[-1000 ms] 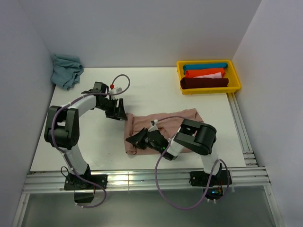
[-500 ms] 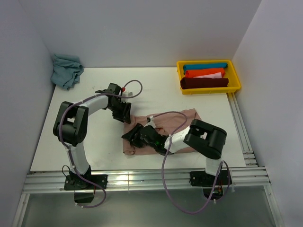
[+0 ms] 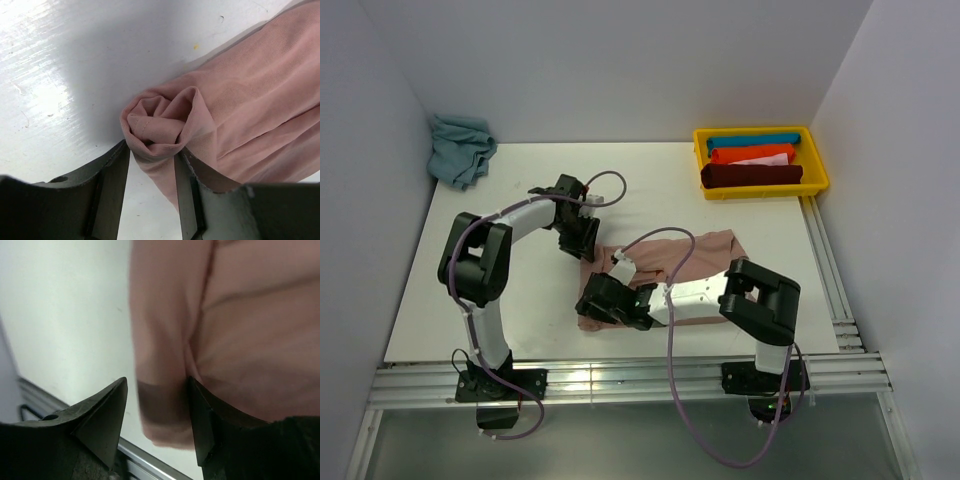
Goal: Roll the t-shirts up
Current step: Roll the tshirt
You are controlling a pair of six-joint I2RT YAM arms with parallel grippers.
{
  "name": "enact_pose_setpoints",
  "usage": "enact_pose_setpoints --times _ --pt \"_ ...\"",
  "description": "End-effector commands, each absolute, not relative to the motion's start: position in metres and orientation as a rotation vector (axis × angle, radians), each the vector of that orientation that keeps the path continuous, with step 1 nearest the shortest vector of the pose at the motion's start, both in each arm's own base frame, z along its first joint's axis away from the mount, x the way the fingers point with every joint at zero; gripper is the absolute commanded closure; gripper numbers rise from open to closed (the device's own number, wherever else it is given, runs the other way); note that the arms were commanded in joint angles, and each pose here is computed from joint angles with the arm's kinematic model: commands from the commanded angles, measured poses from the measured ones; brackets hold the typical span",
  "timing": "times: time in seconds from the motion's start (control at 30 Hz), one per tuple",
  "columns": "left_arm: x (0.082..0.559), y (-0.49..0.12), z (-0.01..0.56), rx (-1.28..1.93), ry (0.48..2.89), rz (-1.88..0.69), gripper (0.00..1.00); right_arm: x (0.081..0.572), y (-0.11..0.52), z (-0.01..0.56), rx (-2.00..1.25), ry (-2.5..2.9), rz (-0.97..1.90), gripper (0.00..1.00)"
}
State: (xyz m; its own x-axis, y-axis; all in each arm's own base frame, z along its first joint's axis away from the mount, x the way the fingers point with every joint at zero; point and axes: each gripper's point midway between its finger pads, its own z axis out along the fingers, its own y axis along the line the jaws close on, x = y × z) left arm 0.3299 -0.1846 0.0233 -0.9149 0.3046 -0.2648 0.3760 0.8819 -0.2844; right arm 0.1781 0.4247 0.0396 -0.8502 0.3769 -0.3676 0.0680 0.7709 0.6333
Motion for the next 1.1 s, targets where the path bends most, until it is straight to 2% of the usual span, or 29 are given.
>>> enact_pose_setpoints --times 0.0,0.2,0.33,0.4,0.53,0.57,0.6,0.67,0.7,0.8,1.07 --pt "0.339 -0.183 0.024 0.504 2.836 -0.425 0.54 0.16 0.413 0.045 0.279 2.522 0.741 0.41" --pt "0.34 -0.185 0.023 0.511 2.837 -0.415 0.55 0.14 0.412 0.037 0.244 2.56 0.69 0.44" --pt "0.339 -0.186 0.022 0.515 2.841 -0.413 0.55 0.133 0.413 0.031 0.253 2.572 0.727 0.63" --pt "0.339 -0.186 0.022 0.519 2.842 -0.408 0.55 0.129 0.413 0.029 0.269 2.574 0.756 0.7" --pt "0.339 -0.186 0.022 0.518 2.842 -0.404 0.55 0.13 0.41 0.032 0.284 2.566 0.762 0.76" --pt "0.339 -0.186 0.022 0.518 2.842 -0.404 0.55 0.13 0.409 0.032 0.282 2.567 0.757 0.76" --pt "0.338 -0.186 0.021 0.52 2.845 -0.402 0.55 0.129 0.406 0.031 0.272 2.573 0.731 0.71" --pt "0.338 -0.186 0.021 0.524 2.841 -0.4 0.55 0.134 0.403 0.041 0.263 2.56 0.667 0.46" --pt "0.338 -0.186 0.021 0.528 2.84 -0.396 0.55 0.136 0.402 0.045 0.254 2.543 0.633 0.43" --pt "0.337 -0.187 0.021 0.532 2.841 -0.392 0.55 0.138 0.398 0.059 0.224 2.531 0.556 0.38" --pt "0.337 -0.188 0.022 0.54 2.84 -0.392 0.55 0.153 0.39 0.099 0.16 2.429 0.409 0.37"
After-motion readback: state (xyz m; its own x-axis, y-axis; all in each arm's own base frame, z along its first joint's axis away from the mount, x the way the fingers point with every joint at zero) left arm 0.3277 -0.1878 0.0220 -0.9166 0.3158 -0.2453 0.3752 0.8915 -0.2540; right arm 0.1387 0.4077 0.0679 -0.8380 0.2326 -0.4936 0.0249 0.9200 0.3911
